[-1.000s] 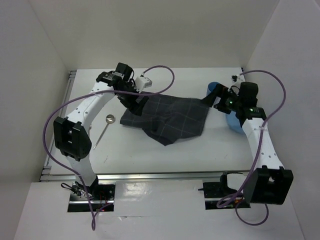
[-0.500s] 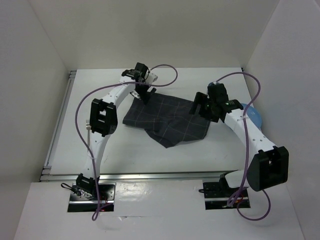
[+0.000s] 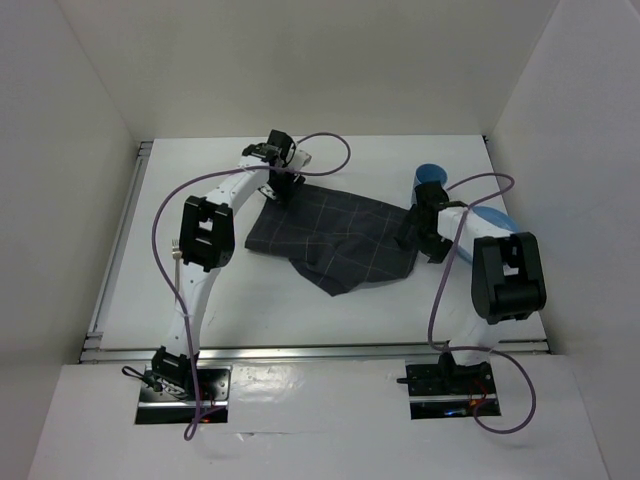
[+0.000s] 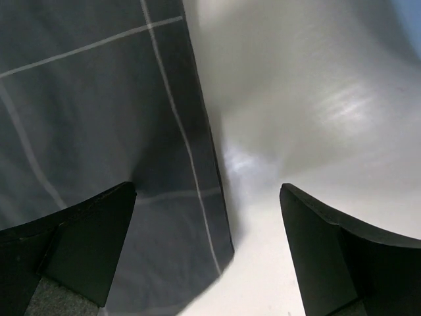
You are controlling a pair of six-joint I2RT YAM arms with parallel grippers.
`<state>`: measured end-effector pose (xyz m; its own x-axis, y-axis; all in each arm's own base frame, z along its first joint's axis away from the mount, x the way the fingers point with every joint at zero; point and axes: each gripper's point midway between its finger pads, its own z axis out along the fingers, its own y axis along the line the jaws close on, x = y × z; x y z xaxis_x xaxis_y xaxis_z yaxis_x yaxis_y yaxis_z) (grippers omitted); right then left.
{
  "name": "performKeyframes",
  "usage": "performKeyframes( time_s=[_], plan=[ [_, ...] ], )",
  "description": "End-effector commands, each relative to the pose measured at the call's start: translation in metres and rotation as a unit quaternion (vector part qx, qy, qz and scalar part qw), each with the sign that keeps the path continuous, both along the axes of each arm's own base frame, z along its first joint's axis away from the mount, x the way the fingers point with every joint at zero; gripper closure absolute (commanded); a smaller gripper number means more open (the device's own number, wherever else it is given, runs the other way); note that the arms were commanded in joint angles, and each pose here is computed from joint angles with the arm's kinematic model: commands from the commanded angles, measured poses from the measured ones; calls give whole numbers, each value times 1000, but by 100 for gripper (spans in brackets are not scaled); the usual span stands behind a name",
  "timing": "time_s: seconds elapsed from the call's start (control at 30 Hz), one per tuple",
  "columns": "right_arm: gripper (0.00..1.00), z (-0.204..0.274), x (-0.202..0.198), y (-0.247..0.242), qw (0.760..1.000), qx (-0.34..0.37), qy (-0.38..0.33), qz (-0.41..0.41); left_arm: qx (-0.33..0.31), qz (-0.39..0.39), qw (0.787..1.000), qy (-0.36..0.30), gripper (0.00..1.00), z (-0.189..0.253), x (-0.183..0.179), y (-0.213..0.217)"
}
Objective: Set the dinner table for one person
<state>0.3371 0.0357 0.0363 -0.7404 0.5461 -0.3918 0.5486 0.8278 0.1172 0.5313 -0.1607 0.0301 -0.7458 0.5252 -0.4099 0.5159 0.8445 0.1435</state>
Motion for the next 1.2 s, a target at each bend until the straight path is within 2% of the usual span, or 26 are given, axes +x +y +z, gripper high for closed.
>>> performKeyframes(
  time_s=[0.0,0.03,0.17,0.4,0.47,0.53,0.57,0.6,0.63,0.77,0.83,0.87,0.9,0.93,1.03,1.17],
  plan=[
    [2,-10,27,3,999,0,-34,2,-5,-29,998,50,29,-38,-15,-2],
    [4,-21,26,3,1000,-2,-21,2,-10,-27,998,51,48,-39,-14,1],
    [8,-32,29,11,1000,6,-18,11,-17,-19,998,58,100,-38,-21,6],
    [14,-58,28,20,1000,-5,-4,15,-15,-18,998,65,100,-32,-38,11],
    [31,-59,33,21,1000,-4,-12,15,-15,-18,998,66,100,-27,-43,12],
    [53,-68,29,24,1000,-3,-12,17,-21,-20,998,61,100,-22,-42,11],
    [78,-71,27,22,1000,-5,-12,6,-23,-21,998,55,100,-13,-41,10],
    [94,-69,28,21,1000,-5,-23,-2,-27,-15,998,49,100,-3,-40,9],
    [100,-68,26,21,1000,-3,-24,-7,-36,-19,998,41,100,7,-39,6],
    [100,-29,34,25,997,0,-81,14,-77,-16,997,-27,100,84,-33,9],
    [100,32,41,30,988,-2,-150,38,-87,-18,994,-64,100,137,-47,13],
    [100,37,43,33,987,-8,-156,40,-85,-18,994,-58,100,133,-49,13],
    [100,74,46,35,978,-7,-202,45,-87,-19,994,-65,100,145,-56,15],
    [100,93,42,43,974,-13,-216,65,-92,-24,991,-94,100,175,-64,18],
    [100,168,39,48,951,-15,-298,78,-95,-21,989,-109,100,204,-86,29],
    [100,213,12,50,938,-16,-332,97,-96,-15,987,-131,100,240,-127,46]
  ],
)
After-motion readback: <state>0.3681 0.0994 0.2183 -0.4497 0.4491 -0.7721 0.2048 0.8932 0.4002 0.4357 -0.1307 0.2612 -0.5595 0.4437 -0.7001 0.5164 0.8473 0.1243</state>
